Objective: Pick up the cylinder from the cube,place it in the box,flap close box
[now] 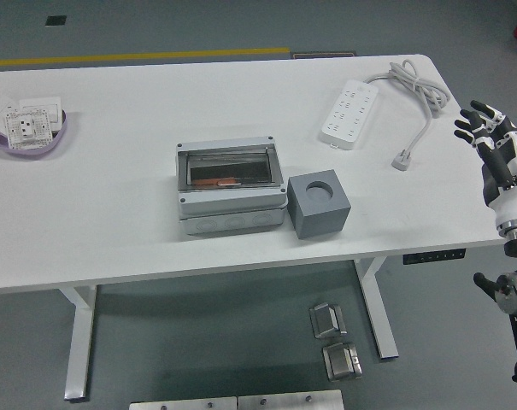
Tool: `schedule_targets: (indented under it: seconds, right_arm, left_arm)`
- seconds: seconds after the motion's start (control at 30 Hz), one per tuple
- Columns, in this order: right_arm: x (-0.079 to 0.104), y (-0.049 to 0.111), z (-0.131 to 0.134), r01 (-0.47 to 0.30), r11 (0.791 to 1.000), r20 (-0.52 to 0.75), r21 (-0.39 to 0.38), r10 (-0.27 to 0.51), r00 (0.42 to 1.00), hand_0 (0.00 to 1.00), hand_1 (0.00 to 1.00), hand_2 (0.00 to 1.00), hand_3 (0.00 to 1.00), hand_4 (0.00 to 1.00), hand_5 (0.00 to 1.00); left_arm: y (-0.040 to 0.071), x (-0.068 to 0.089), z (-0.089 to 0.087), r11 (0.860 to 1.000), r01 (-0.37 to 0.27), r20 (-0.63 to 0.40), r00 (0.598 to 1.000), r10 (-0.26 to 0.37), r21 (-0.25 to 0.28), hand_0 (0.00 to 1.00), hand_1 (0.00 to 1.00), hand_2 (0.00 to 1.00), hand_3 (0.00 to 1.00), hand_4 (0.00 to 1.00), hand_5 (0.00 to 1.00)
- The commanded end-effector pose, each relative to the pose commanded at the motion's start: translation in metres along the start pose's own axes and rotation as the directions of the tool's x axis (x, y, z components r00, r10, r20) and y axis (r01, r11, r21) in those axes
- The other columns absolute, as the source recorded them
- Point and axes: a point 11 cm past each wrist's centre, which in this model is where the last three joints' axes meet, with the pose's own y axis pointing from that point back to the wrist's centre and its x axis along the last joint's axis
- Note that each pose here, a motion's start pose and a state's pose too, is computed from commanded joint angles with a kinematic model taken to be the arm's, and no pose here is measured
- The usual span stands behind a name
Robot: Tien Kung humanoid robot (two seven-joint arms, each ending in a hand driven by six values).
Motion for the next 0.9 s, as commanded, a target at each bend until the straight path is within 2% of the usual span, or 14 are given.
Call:
schedule_targets:
  seconds: [0.3,0.33,0.9]
  right_arm:
    - [0.0014,0.0004,-0.0003,-0.005,1.0,0.001,0.001,0.005,1.0,0.742,0.704,0.723,0.735,0.786,0.49]
    - [0.0016,0.0005,-0.0002,-0.006,1.0,0.0,0.001,0.006,1.0,0.709,0.703,0.723,0.733,0.786,0.491]
    - [0.0042,0.0002,-0.0001,-0.015,1.0,0.0,0.002,0.015,1.0,0.706,0.7,0.723,0.732,0.786,0.491]
  left_arm:
    - [0.0001,0.0008,0.0005,1.0,-0.002,0.0,1.0,0.002,0.002,0.71,0.694,0.706,0.867,0.788,0.444]
    - [0.0001,0.0006,0.0006,1.0,-0.002,0.0,1.0,0.002,0.001,0.712,0.722,0.71,0.865,0.787,0.442]
    - [0.0001,-0.0006,0.0007,1.0,0.001,0.003,1.0,-0.001,0.001,0.71,0.715,0.71,0.861,0.786,0.441]
